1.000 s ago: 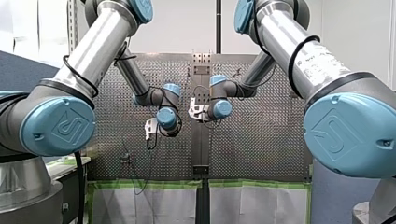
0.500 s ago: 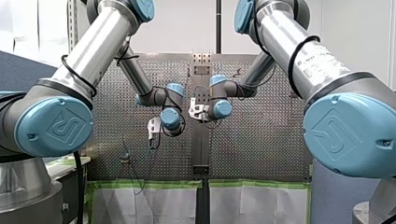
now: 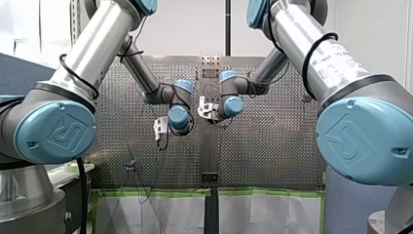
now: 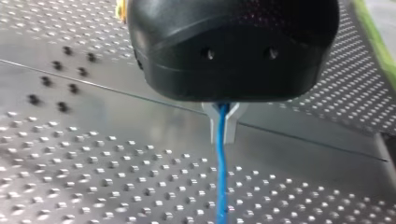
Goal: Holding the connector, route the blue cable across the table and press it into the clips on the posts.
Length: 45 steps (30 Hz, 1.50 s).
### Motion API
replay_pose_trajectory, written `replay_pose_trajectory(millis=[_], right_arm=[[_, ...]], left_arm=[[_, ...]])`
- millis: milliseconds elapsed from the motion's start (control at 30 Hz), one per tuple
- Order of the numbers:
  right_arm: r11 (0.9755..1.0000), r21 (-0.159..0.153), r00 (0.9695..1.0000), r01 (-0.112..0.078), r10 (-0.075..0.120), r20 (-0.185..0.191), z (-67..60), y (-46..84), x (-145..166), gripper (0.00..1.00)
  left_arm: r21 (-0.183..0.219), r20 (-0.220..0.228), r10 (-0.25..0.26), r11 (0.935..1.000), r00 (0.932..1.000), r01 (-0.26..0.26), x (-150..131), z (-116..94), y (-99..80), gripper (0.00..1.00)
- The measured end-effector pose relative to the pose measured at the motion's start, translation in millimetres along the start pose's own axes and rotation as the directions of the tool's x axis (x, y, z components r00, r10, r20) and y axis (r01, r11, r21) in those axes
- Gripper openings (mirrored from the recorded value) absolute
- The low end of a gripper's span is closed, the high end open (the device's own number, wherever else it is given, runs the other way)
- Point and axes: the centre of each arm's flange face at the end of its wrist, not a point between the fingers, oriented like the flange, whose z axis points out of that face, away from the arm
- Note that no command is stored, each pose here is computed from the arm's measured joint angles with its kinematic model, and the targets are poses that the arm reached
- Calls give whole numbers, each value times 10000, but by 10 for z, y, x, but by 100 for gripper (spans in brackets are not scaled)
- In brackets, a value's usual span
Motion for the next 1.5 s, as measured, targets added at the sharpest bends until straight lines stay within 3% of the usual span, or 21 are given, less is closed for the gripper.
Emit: replay_pose_trajectory(millis=[167, 300, 600, 800, 1067, 1500], right_arm=[[9996, -21, 9996, -265, 265, 1, -133, -29, 264, 0], [9993, -25, 9993, -362, 362, 3, -254, -61, 477, 0], [9994, -71, 9994, -337, 338, 83, -547, -114, 874, 0], [9995, -160, 9990, -284, 290, 336, -774, -122, 1018, 0], [9999, -162, 9999, -56, 58, 147, -1041, -164, 1342, 0], [9981, -130, 9975, 604, -609, -360, -1472, -250, 1891, 0]], left_arm=[[-18, 154, -118, 9999, 9998, 118, -192, -67, 5, 0], [-77, 295, -189, 9998, 9994, 191, -367, -138, 15, 0], [5, 968, -526, 9986, 9939, 528, -803, -300, 6, 0], [180, 1377, -730, 9973, 9878, 712, -1060, -417, -12, 0], [367, 1880, -962, 9952, 9774, 909, -1373, -574, -16, 0], [826, 2812, -1359, 9897, 9500, 1171, -2040, -828, -63, 0]])
